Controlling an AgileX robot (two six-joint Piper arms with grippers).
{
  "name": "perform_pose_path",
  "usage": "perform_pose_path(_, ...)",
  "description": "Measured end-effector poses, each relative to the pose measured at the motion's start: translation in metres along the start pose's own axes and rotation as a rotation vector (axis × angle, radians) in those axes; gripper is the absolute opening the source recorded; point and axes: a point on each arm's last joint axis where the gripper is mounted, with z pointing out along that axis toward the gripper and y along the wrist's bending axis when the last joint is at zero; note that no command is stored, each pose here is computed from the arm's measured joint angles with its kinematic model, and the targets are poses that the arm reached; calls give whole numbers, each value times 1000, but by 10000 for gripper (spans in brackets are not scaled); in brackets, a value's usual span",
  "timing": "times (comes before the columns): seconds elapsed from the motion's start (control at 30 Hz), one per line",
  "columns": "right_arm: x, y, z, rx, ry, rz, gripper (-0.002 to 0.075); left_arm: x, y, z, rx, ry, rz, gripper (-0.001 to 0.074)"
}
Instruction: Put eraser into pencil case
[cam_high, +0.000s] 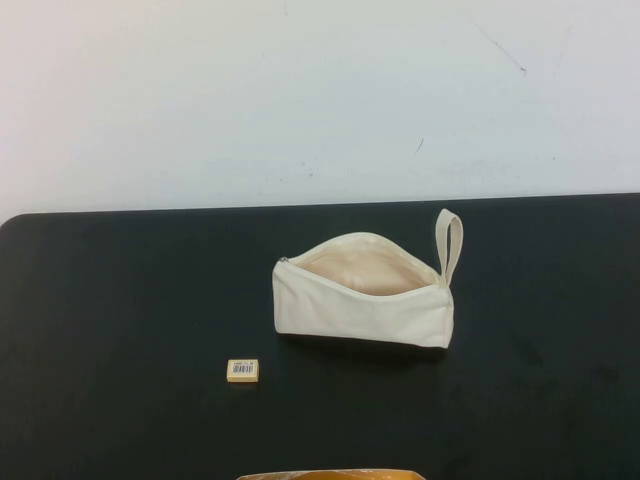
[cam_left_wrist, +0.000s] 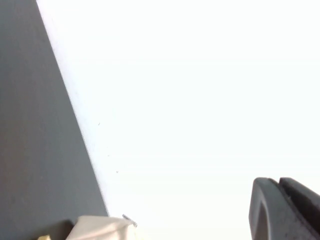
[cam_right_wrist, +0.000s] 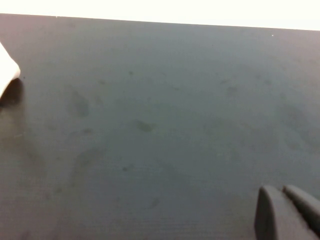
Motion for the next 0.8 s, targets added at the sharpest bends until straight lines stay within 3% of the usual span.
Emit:
perform_pose_path(0.13,0,0,0,0,0,0,-1,0,0,0,2,-5,10,-2)
perform_pose_path(0.2,0,0,0,0,0,0,-1,2,0,0,-7,28,111,-1)
perform_pose_path(0.4,0,0,0,0,0,0,-1,17,-44,-7,0,308,721,-2)
perform_pose_path(0.63,0,0,0,0,0,0,-1,7,-98,23,-288,648,1169,-2)
perform_pose_path(0.8,0,0,0,0,0,0,-1,0,-124,70,-395,831,1279,-2)
